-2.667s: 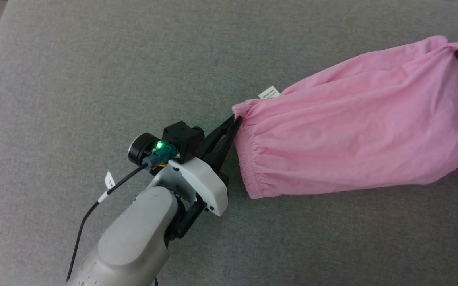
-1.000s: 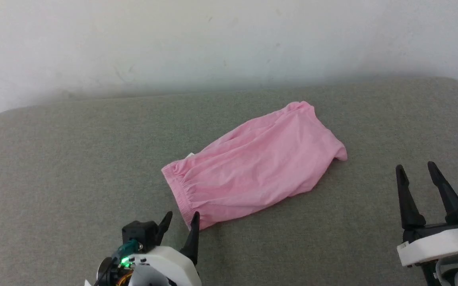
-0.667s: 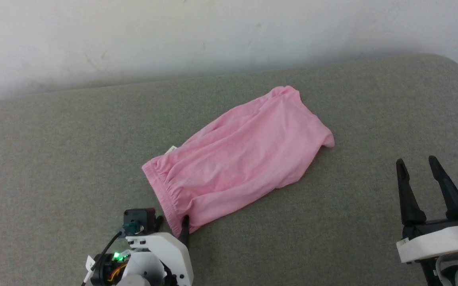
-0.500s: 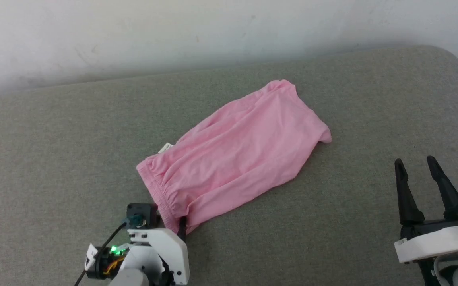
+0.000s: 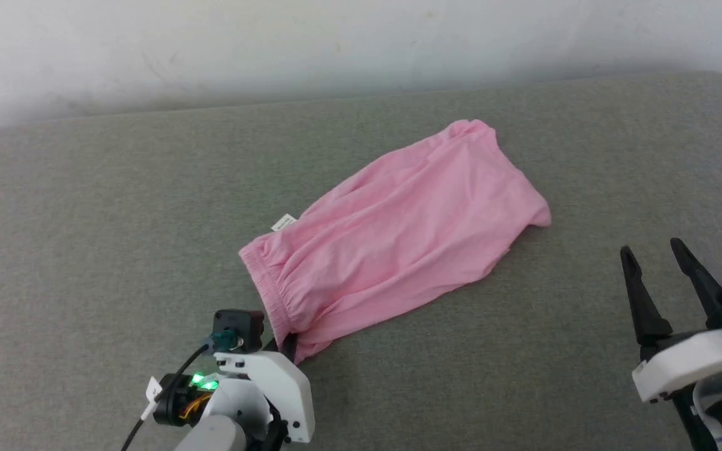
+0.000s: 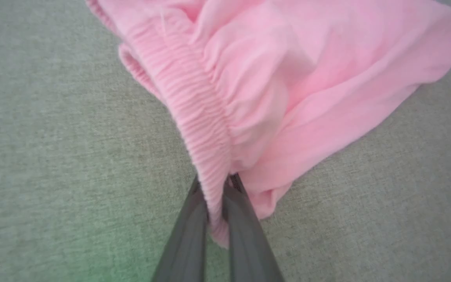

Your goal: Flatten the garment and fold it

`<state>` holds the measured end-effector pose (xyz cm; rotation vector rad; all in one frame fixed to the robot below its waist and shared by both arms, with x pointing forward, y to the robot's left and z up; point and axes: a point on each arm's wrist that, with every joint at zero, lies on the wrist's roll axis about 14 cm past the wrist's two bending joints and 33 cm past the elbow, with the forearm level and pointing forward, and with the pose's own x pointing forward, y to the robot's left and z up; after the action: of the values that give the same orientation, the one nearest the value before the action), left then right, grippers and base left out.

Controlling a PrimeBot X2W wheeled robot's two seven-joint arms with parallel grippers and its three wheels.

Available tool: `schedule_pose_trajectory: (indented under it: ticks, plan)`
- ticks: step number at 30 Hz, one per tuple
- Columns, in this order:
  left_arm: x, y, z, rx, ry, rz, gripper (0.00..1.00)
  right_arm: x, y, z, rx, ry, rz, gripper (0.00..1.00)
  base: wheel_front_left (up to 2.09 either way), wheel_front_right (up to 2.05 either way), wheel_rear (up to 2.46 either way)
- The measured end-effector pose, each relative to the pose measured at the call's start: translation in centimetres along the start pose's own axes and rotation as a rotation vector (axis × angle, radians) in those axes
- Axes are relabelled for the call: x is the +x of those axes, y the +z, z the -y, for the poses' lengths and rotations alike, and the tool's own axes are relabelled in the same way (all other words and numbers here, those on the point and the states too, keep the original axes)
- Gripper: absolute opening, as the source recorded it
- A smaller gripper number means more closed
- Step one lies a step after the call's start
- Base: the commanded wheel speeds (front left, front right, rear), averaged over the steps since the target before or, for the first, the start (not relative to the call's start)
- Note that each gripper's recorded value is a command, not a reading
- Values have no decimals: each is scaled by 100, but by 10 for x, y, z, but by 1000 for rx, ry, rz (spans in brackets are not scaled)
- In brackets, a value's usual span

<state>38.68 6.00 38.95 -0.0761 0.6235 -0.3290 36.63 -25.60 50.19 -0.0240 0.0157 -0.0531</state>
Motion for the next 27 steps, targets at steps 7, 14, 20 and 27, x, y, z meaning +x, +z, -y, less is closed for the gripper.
schedule_pose_trajectory:
  ticks: [7, 14, 20, 27]
  plan:
    - [-19, 37, -5, -36, 9, 219, 0, 34, -26, -22, -52, 121, -247, 100, 0, 0, 0]
    - [-25, 54, -4, -26, -8, 286, 0, 89, -56, -47, -62, 197, -529, 100, 0, 0, 0]
    - [-23, 55, -3, -29, -11, 295, 0, 114, -87, -57, -115, 209, -695, 100, 0, 0, 0]
    - [-20, 50, -8, -31, 4, 287, 0, 121, -123, -73, -235, 271, -840, 100, 0, 0, 0]
